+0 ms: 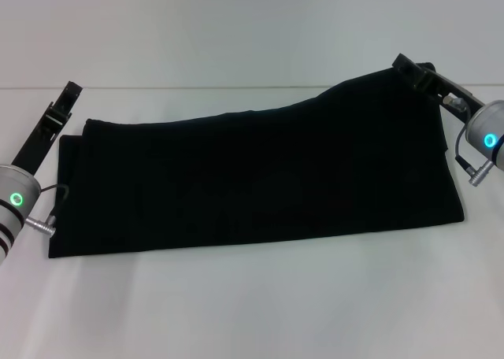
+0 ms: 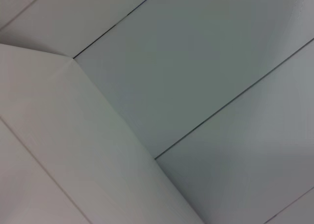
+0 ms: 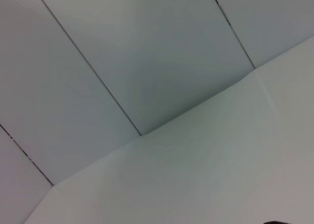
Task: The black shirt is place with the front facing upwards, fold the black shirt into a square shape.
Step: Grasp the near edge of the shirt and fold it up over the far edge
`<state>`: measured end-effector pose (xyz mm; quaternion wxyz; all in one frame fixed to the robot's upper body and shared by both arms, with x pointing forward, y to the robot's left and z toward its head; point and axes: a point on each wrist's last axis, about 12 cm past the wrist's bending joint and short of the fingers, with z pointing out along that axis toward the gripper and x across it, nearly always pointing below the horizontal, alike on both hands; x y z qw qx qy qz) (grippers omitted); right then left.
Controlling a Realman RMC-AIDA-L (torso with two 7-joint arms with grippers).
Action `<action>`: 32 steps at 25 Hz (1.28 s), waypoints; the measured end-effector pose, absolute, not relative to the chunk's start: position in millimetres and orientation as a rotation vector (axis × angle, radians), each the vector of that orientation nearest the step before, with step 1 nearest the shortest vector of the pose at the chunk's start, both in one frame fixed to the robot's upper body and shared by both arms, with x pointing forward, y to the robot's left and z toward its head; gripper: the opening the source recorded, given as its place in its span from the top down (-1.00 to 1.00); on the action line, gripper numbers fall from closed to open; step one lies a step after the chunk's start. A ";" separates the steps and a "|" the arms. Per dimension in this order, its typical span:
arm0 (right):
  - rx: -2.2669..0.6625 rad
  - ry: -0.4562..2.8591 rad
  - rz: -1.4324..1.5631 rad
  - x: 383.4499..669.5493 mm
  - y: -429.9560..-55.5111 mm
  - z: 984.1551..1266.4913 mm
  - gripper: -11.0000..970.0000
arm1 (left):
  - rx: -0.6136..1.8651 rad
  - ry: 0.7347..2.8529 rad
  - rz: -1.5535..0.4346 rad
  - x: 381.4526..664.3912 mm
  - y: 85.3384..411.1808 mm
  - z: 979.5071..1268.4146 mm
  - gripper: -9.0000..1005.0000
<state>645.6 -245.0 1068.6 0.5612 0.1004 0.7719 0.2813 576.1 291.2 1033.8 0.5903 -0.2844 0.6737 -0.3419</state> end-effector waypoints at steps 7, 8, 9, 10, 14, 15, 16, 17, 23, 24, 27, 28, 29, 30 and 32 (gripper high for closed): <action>0.247 1.815 0.660 650.0 -244.1 1072.2 -0.26 | -0.643 1.576 -0.784 573.1 290.0 1031.6 -0.24; 0.248 1.826 0.651 651.1 -243.7 1071.9 -0.41 | -0.640 1.578 -0.784 572.7 289.4 1031.2 -0.31; 0.251 1.838 0.640 651.9 -243.5 1071.1 -0.50 | -0.639 1.580 -0.785 572.4 289.2 1030.9 -0.37; 0.252 1.847 0.633 652.2 -243.3 1070.4 -0.59 | -0.638 1.582 -0.785 571.8 289.0 1030.4 -0.43; 0.221 1.835 0.647 645.9 -248.6 1068.1 -0.88 | -0.638 1.579 -0.787 568.1 290.6 1028.9 -0.61; 0.221 1.835 0.647 645.9 -248.6 1068.1 -0.89 | -0.639 1.577 -0.791 567.1 290.7 1028.6 -0.61; 0.213 1.819 0.660 642.9 -251.4 1068.1 -0.90 | -0.638 1.576 -0.798 566.5 290.3 1028.5 -0.61; 0.204 1.799 0.677 638.4 -254.8 1067.6 -0.91 | -0.636 1.577 -0.808 565.6 289.8 1028.2 -0.61; 0.090 1.733 0.794 601.9 -283.8 1063.5 -0.91 | -0.560 1.665 -0.951 560.6 297.0 1033.9 -0.60; 0.062 1.740 0.818 593.7 -290.4 1062.2 -0.91 | -0.545 1.695 -0.974 559.1 300.1 1035.2 -0.60; -0.042 1.782 0.896 572.5 -304.1 1060.2 -0.91 | -0.476 1.790 -1.008 552.9 314.8 1043.0 -0.60; -0.060 1.801 0.926 564.5 -309.4 1058.8 -0.91 | -0.459 1.828 -1.015 548.8 323.9 1046.6 -0.60; -0.073 1.818 0.955 557.6 -314.6 1058.0 -0.91 | -0.445 1.858 -1.020 545.9 330.4 1049.4 -0.60; -0.077 1.832 0.975 550.5 -320.9 1056.9 -0.91 | -0.438 1.891 -1.024 542.2 337.9 1052.0 -0.60; -0.089 1.850 1.009 538.5 -330.6 1055.9 -0.91 | -0.423 1.940 -1.021 535.7 352.1 1057.5 -0.59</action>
